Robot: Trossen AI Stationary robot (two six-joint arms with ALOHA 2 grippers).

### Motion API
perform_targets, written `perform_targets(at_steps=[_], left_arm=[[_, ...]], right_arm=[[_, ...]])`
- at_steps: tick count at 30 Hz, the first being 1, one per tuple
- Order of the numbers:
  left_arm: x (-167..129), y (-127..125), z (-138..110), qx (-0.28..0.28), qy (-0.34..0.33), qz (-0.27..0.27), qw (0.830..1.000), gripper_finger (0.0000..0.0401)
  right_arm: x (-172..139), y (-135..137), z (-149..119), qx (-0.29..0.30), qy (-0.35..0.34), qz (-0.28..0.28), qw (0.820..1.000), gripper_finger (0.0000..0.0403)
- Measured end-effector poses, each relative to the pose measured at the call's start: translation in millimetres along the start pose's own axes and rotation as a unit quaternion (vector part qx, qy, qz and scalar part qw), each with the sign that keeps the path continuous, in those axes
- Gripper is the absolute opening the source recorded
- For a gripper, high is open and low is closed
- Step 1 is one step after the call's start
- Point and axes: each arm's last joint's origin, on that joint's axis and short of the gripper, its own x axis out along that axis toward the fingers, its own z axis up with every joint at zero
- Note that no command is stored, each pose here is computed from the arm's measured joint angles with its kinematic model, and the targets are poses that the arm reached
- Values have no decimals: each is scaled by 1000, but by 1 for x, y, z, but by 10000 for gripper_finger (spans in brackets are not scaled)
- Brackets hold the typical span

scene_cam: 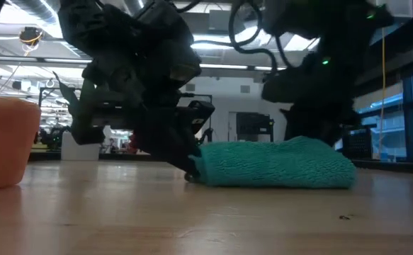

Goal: Roll microfiber towels into tight, uniform cylinder then place into a basket
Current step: Put the blue microfiber cloth into the orange transparent bin

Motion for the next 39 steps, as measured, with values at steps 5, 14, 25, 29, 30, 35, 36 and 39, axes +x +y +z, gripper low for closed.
perform_targets(at_steps=[5, 14, 25, 29, 30, 35, 36, 39], left_arm=[[1, -3, 2, 4, -4, -2, 1000, 0], [-9, -3, 1, -13, 35, 15, 999, 0], [-25, -1, 3, -23, 72, 28, 997, 0], [-41, 4, 6, -41, 78, 33, 996, 0], [-46, 6, 6, -46, 83, 34, 995, 0], [-66, 16, 11, -57, 67, 52, 995, 0], [-70, 17, 12, -60, 63, 55, 995, 0], [-78, 22, 14, -67, 56, 63, 994, 0]], right_arm=[[7, -8, 21, -52, -12, 2, 999, 136], [-28, -9, 41, -103, -14, -17, 994, 136], [-92, 29, 22, -218, -69, 69, 971, 136], [-95, 38, 7, -243, -71, 88, 963, 136], [-95, 39, 4, -248, -71, 88, 962, 136], [-83, 54, -7, -303, -80, 99, 944, 136], [-79, 57, -9, -315, -81, 99, 940, 136], [-64, 62, -14, -336, -69, 93, 935, 136]])
